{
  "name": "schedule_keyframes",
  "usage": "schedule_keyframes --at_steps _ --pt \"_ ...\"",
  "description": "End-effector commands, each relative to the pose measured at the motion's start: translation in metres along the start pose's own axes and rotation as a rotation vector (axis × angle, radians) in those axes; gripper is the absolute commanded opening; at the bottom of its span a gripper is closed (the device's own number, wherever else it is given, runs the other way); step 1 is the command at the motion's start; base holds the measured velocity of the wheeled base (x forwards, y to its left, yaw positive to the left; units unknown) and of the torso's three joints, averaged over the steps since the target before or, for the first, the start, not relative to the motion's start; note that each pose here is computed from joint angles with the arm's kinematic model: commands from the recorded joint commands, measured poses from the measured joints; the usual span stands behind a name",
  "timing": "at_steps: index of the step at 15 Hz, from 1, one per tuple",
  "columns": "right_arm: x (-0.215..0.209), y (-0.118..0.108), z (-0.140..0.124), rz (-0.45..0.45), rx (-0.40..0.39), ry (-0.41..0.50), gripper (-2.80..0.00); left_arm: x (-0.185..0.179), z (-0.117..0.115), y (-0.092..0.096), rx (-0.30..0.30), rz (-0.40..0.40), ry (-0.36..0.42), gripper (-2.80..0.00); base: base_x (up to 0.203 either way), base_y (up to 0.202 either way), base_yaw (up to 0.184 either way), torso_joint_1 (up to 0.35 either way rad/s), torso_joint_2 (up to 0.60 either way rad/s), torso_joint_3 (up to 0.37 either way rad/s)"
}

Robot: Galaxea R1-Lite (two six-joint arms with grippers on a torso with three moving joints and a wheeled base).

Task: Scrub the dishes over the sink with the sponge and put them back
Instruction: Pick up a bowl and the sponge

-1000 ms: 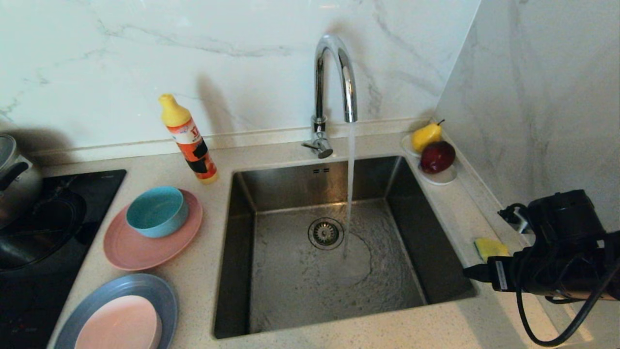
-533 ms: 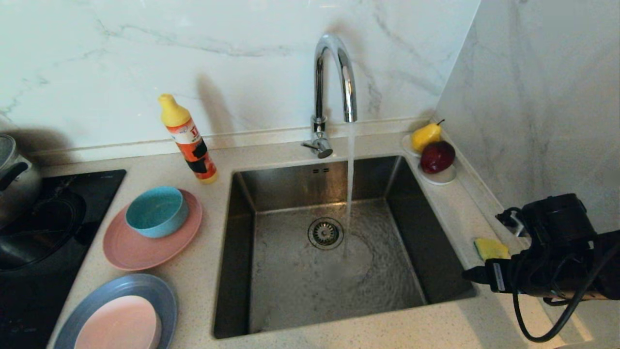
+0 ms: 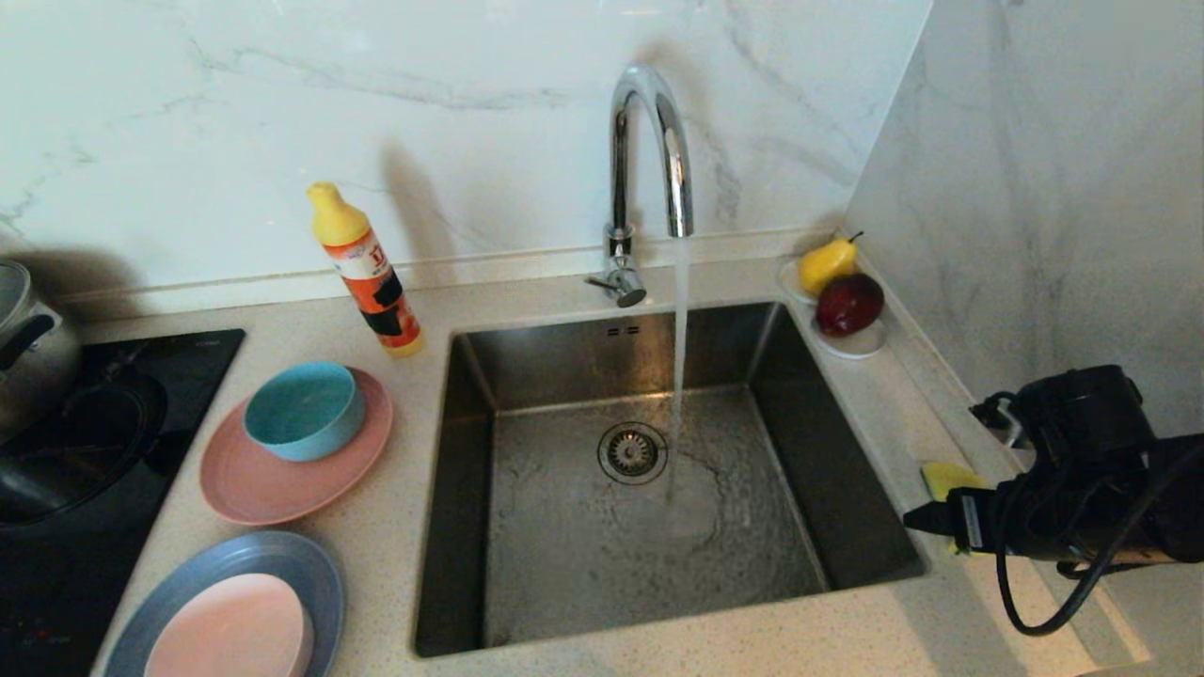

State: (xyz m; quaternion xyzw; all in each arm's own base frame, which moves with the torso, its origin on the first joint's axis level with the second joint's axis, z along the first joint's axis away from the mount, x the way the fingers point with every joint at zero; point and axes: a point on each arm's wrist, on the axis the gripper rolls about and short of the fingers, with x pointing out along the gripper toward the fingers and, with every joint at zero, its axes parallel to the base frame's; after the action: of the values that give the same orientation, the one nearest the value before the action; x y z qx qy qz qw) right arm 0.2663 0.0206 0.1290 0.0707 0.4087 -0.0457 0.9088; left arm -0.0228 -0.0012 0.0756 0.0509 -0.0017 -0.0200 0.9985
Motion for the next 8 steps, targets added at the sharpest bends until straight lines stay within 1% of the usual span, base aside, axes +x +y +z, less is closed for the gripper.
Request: schedule_keyframes --at_steps 1,2,3,8 --pt "0.0043 -0.0006 -0.0007 -0.005 0.001 0.012 0.0 0.0009 -0.0029 -0.0003 0.0 -0.001 0.012 -2.8 0.0 0.0 0.0 0.0 0.0 0.0" --pt "0.0029 -0.0004 0.0005 -0.005 0.002 0.005 0.0 0.0009 -0.0029 -0.0003 0.0 -0.001 0.012 -2.8 0.0 0.0 0.0 0.0 0.0 0.0" --pt "0.0023 -0.0003 0.0015 -0.004 0.002 0.0 -2.8 0.0009 -0.0029 -0.0003 0.0 -0.001 0.012 -2.8 0.0 0.0 0.0 0.0 0.0 0.0" --pt "0.0045 -0.0003 0.0006 -0.005 0.005 0.01 -2.8 0.001 -0.0033 -0.0003 0.0 -0.001 0.013 -2.8 0.0 0.0 0.0 0.0 0.0 0.0"
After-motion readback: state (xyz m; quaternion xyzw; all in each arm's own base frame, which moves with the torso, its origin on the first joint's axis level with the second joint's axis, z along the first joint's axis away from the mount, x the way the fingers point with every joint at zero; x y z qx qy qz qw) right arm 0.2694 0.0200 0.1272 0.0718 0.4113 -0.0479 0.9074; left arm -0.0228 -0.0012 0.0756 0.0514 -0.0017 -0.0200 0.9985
